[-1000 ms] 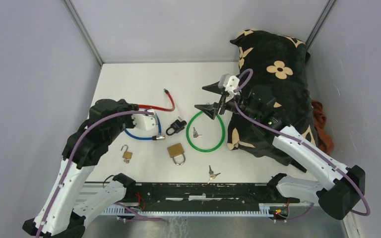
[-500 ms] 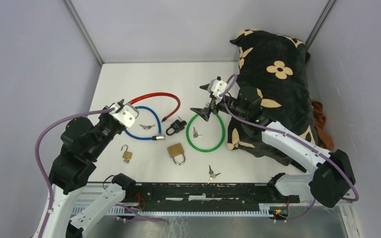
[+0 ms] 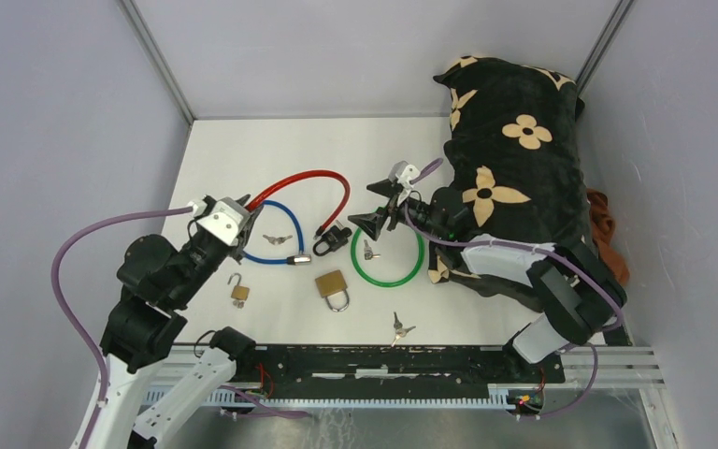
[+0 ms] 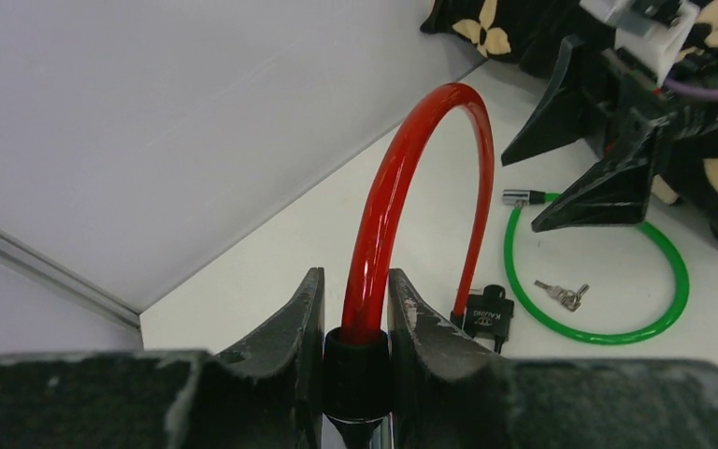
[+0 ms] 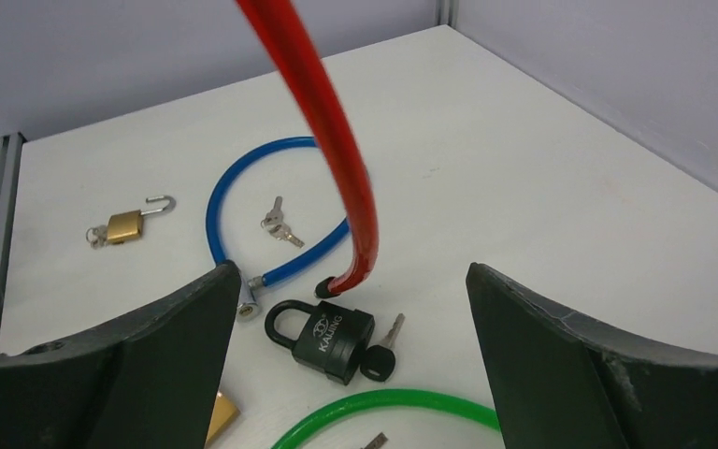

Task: Lock with the key
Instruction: Lock the lock.

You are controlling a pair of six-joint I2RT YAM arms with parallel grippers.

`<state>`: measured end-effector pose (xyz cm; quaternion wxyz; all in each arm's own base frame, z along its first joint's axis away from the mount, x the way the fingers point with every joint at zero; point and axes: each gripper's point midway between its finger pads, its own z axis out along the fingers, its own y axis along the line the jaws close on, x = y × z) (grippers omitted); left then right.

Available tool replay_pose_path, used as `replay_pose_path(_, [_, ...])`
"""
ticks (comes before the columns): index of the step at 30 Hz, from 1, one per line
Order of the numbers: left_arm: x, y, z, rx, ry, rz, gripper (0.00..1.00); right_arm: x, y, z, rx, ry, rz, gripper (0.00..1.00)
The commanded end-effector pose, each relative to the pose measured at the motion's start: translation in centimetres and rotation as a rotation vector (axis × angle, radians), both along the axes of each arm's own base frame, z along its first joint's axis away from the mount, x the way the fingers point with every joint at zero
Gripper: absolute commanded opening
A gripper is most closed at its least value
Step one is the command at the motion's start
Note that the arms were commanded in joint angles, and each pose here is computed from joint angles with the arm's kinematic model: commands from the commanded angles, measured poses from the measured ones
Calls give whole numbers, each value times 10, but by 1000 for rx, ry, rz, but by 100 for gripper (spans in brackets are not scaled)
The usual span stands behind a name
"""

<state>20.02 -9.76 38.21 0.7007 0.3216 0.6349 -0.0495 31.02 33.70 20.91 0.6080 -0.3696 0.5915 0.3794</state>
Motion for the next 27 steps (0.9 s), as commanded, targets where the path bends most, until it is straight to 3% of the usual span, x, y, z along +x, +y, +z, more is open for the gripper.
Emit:
replay_pose_path(1, [-10,-7,43,-187,-103,-42,2,20,18,34,206,-23,-49,96])
replay_pose_path(5, [-12,-5,42,-200,-106,-37,2,38,38,17,217,12,-74,94])
replay_pose_path(12, [-16,-3,46,-240,-116,-39,2,62,71,-5,283,81,-79,81])
replay_pose_path(16, [-18,-5,45,-281,-102,-49,2,75,91,-1,346,116,-55,56])
replay_pose_path(19, [-20,-3,46,-306,-102,-42,2,82,95,7,382,123,-59,18])
replay_pose_path(21, [-19,-1,45,-318,-92,-28,2,85,92,15,390,121,-68,0])
replay_pose_path(27, [-14,-9,-18,-290,74,-25,2,80,57,87,378,2,-64,0])
